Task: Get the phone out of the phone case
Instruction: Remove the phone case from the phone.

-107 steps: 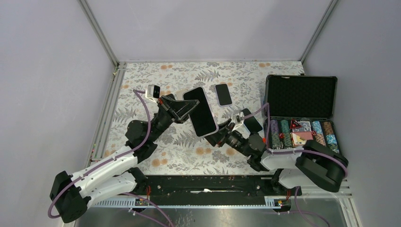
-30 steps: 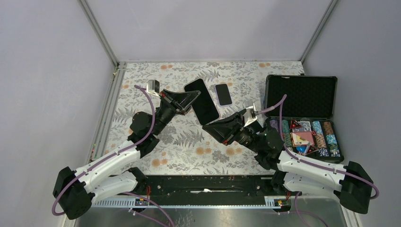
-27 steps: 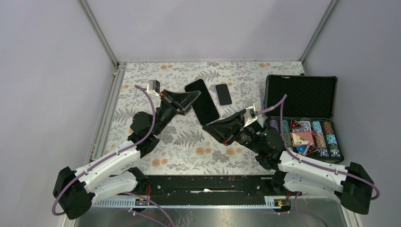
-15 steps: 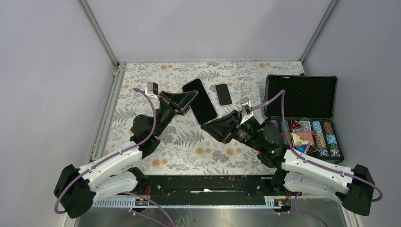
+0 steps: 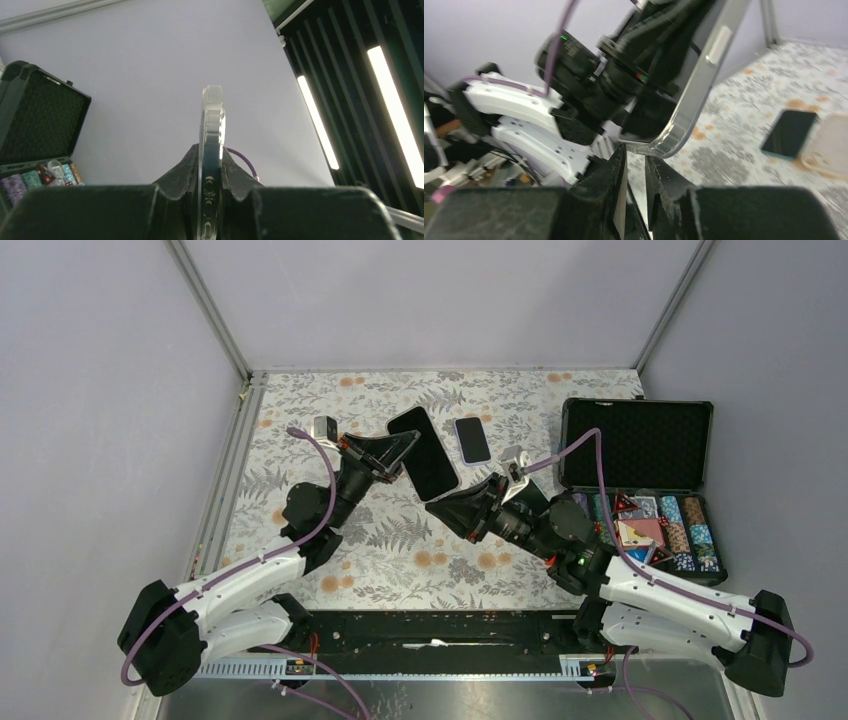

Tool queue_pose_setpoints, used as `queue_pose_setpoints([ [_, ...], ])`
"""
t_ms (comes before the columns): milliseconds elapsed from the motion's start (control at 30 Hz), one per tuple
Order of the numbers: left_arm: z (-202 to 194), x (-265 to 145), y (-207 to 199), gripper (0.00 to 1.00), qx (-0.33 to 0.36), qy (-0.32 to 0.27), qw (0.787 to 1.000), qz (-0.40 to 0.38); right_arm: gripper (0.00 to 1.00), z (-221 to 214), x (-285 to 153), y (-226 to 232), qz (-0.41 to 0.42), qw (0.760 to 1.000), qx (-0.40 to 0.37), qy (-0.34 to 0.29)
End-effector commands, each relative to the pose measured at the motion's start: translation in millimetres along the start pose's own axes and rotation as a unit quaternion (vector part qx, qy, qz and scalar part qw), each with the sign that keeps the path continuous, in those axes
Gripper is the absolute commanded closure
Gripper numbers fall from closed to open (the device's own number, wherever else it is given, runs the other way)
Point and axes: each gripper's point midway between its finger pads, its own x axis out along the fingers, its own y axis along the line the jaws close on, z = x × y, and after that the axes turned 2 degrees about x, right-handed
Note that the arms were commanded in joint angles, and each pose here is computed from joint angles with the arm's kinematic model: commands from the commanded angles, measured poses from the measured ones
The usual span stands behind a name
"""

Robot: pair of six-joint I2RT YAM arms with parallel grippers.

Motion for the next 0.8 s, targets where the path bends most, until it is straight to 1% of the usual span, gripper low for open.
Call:
queue_pose_setpoints([
  [0, -18, -15, -90, 1.00, -0.047, 0.050, 0.987, -0.146, 1.00, -53, -28, -98, -0.194, 0.973, -0.085, 0.091],
  [267, -17, -18, -84, 1.00, -0.053, 0.047, 0.986, -0.148, 1.00, -57, -33, -104, -0.205, 0.968, -0.095, 0.105],
  [433, -17, -19, -87, 1.00, -0.055, 0.048, 0.986, -0.153, 1.00, -48, -33, -102, -0.208, 0.971, -0.082, 0.086],
  [467, -17, -20, -87, 1.00, -0.053, 0.047, 0.986, -0.152, 0.98, -46, -33, -99, -0.204, 0.973, -0.076, 0.080],
  [500, -16, -20, -88, 1.00, -0.051, 0.046, 0.986, -0.153, 0.95, -43, -32, -95, -0.198, 0.975, -0.068, 0.071],
  [533, -14, -21, -87, 1.00, -0.045, 0.044, 0.986, -0.152, 0.88, -38, -32, -90, -0.190, 0.978, -0.059, 0.062],
  [600, -10, -22, -83, 1.00, -0.033, 0.036, 0.988, -0.145, 0.68, -27, -33, -77, -0.166, 0.984, -0.042, 0.039],
  [667, -5, -22, -75, 1.00, -0.020, 0.027, 0.991, -0.132, 0.50, -16, -34, -60, -0.130, 0.991, -0.031, 0.019],
  [700, -2, -22, -71, 1.00, -0.017, 0.022, 0.992, -0.125, 0.45, -10, -35, -54, -0.117, 0.993, -0.028, 0.010],
  [767, 3, -23, -66, 1.00, -0.012, 0.016, 0.993, -0.119, 0.39, 1, -36, -40, -0.090, 0.996, -0.026, 0.003],
])
